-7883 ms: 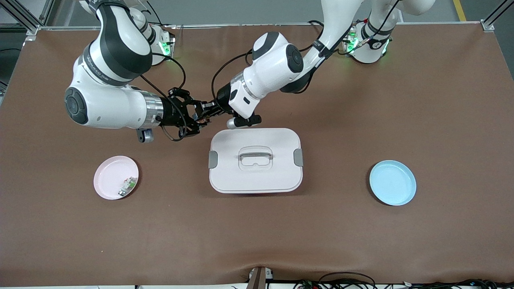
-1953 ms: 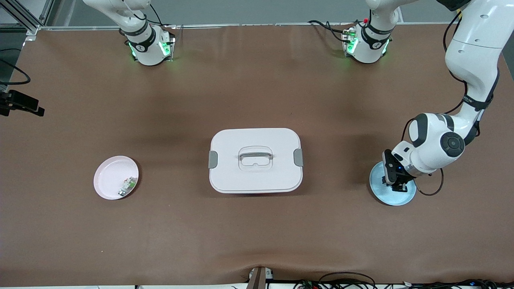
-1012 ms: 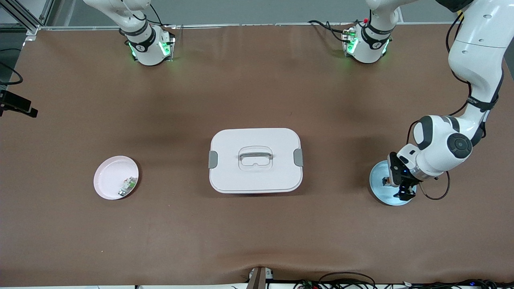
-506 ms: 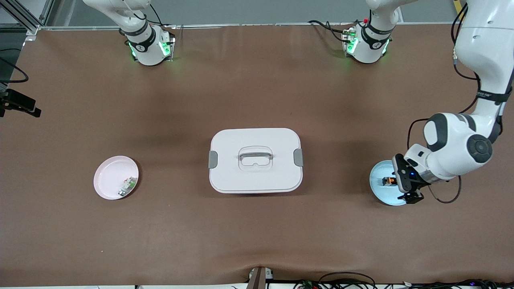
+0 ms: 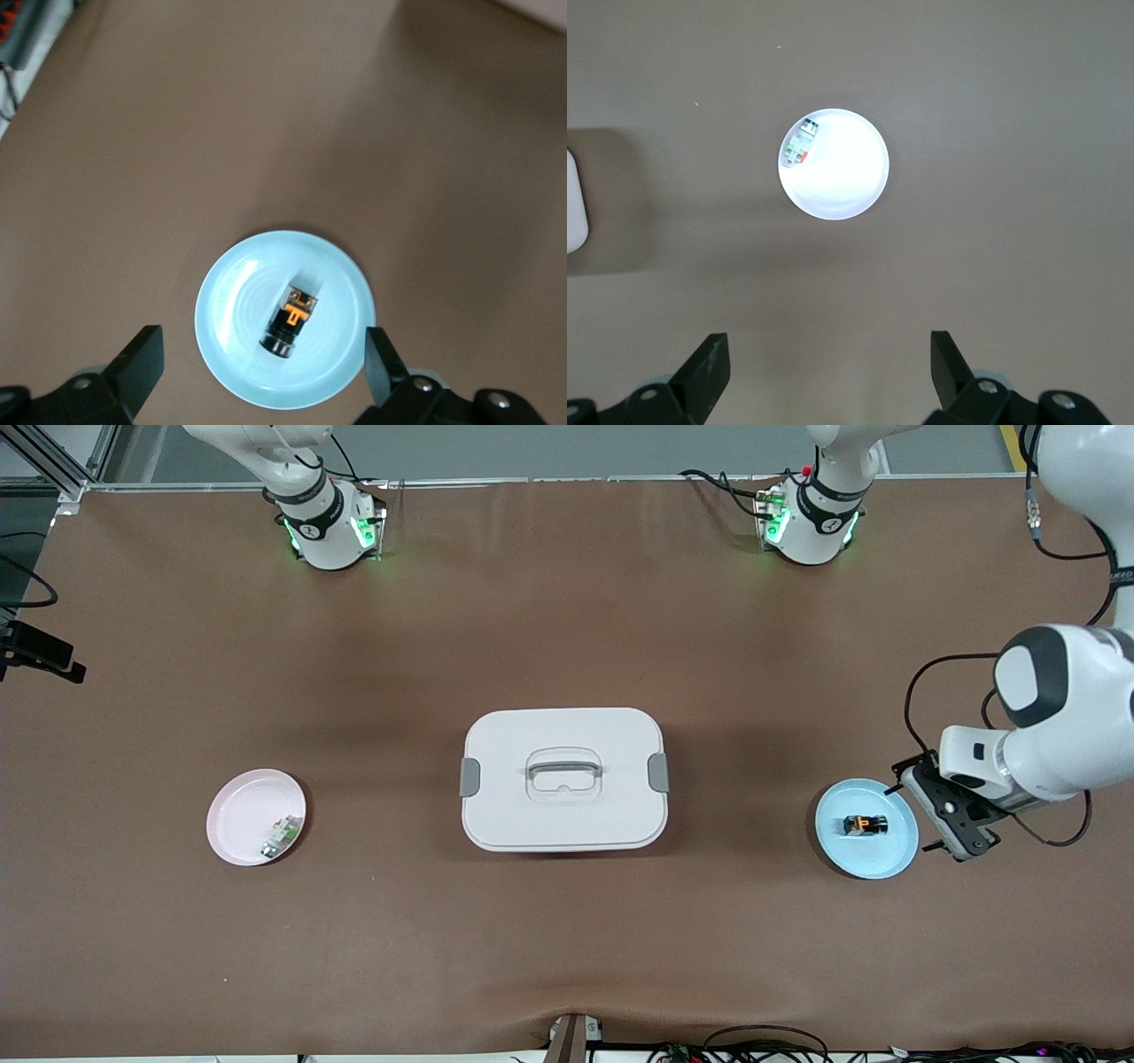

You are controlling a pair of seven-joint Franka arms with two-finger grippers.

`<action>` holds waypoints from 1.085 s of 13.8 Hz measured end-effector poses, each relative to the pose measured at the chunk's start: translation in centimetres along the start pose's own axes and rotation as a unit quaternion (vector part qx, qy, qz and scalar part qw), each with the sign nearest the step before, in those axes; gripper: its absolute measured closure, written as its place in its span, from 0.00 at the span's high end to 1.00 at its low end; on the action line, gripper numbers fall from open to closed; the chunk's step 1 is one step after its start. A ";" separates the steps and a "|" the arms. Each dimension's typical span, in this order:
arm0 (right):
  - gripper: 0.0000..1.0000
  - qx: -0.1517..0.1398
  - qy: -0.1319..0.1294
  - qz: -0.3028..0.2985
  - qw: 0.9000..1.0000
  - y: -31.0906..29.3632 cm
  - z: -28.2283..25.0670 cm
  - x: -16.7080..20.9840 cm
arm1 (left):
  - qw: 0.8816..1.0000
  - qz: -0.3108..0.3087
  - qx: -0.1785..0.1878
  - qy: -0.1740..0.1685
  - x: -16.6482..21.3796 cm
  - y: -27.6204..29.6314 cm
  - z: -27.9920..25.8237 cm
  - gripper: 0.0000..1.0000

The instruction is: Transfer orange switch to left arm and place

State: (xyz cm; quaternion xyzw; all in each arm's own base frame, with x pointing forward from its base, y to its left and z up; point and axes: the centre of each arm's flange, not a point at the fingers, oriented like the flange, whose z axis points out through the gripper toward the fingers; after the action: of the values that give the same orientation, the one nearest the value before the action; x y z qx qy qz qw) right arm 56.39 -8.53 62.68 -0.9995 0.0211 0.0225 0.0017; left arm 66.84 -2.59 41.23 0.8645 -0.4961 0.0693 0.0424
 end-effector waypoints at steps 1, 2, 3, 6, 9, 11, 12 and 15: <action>1.00 0.000 0.000 0.002 1.000 0.3 0.0 0.0 | 1.000 -0.030 0.002 0.002 0.9 0.3 -1.7 1.00; 1.00 0.000 0.000 0.003 1.000 0.4 0.0 0.0 | 0.998 -0.056 0.006 0.005 1.5 0.5 -3.1 1.00; 1.00 0.000 0.000 0.004 1.000 0.4 0.0 0.0 | 0.997 -0.081 0.010 0.011 2.2 0.5 -4.1 1.00; 1.00 0.000 0.000 0.002 1.000 0.3 0.0 0.0 | 0.987 -0.160 0.004 0.020 4.6 1.7 -6.3 1.00; 1.00 0.000 0.000 0.001 1.000 0.1 0.0 0.0 | 0.967 -0.255 -0.005 0.021 6.8 3.3 -8.7 1.00; 1.00 0.000 0.000 0.001 1.000 0.1 0.0 0.0 | 0.951 -0.308 0.007 0.024 7.0 3.4 -9.9 1.00; 1.00 0.000 0.000 0.001 1.000 0.1 0.0 0.0 | 0.945 -0.326 0.015 0.029 7.0 3.1 -10.7 1.00; 1.00 0.000 0.000 0.001 1.000 0.1 0.0 0.0 | 0.925 -0.376 0.031 0.042 6.0 1.7 -12.6 1.00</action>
State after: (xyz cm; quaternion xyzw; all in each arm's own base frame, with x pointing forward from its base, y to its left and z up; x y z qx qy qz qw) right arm 56.38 -8.62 62.66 -0.9995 0.0217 0.0223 0.0018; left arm 67.38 -6.80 54.67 0.9847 -0.1295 0.0998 0.0596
